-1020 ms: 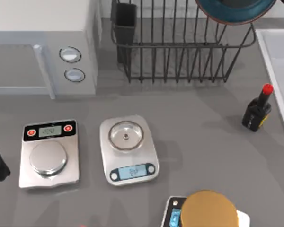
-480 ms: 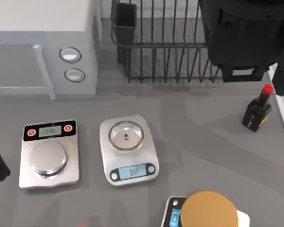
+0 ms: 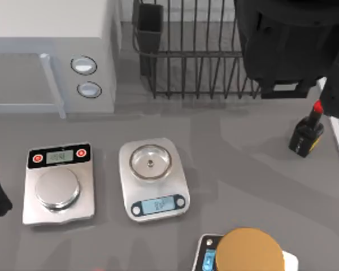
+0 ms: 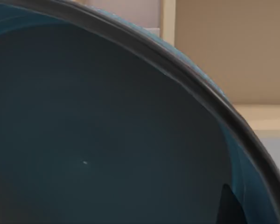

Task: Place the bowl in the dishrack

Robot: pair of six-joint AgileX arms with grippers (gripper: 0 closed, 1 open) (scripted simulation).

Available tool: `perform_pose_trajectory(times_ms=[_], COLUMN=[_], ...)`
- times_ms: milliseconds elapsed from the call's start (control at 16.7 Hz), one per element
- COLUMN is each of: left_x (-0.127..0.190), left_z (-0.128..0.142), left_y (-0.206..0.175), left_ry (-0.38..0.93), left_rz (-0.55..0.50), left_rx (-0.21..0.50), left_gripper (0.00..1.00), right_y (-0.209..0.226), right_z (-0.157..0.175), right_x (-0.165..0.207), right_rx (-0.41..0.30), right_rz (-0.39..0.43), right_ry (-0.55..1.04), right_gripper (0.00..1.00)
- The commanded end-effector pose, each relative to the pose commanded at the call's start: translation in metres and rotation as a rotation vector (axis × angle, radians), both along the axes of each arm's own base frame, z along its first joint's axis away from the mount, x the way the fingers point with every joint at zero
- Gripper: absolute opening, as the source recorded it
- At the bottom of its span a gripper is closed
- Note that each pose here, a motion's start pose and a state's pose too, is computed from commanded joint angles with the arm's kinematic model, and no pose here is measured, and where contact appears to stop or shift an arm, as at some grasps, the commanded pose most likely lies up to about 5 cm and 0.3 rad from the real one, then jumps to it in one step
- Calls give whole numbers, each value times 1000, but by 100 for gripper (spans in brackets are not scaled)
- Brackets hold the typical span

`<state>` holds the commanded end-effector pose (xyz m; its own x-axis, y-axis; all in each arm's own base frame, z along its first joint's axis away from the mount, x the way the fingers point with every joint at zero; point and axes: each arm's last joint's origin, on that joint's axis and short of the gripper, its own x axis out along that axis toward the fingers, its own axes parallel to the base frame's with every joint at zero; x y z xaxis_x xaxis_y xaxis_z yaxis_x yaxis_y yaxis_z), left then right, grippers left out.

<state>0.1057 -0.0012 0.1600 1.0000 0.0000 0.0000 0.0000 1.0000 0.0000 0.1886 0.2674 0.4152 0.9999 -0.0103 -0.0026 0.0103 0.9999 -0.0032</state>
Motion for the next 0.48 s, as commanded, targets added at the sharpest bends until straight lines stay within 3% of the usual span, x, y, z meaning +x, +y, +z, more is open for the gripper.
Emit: perform_pose_trajectory(times_ms=[240, 480], left_x=[0, 0], left_z=[0, 0], left_y=[0, 0], left_ry=[0, 0], left_rz=[0, 0], left_rx=[0, 0], left_gripper=[100, 100], right_y=[22, 29], right_z=[-38, -106], right_x=[47, 120], right_rx=[-8, 15], right_rz=[2, 4], right_ry=[6, -10], right_gripper=[0, 0])
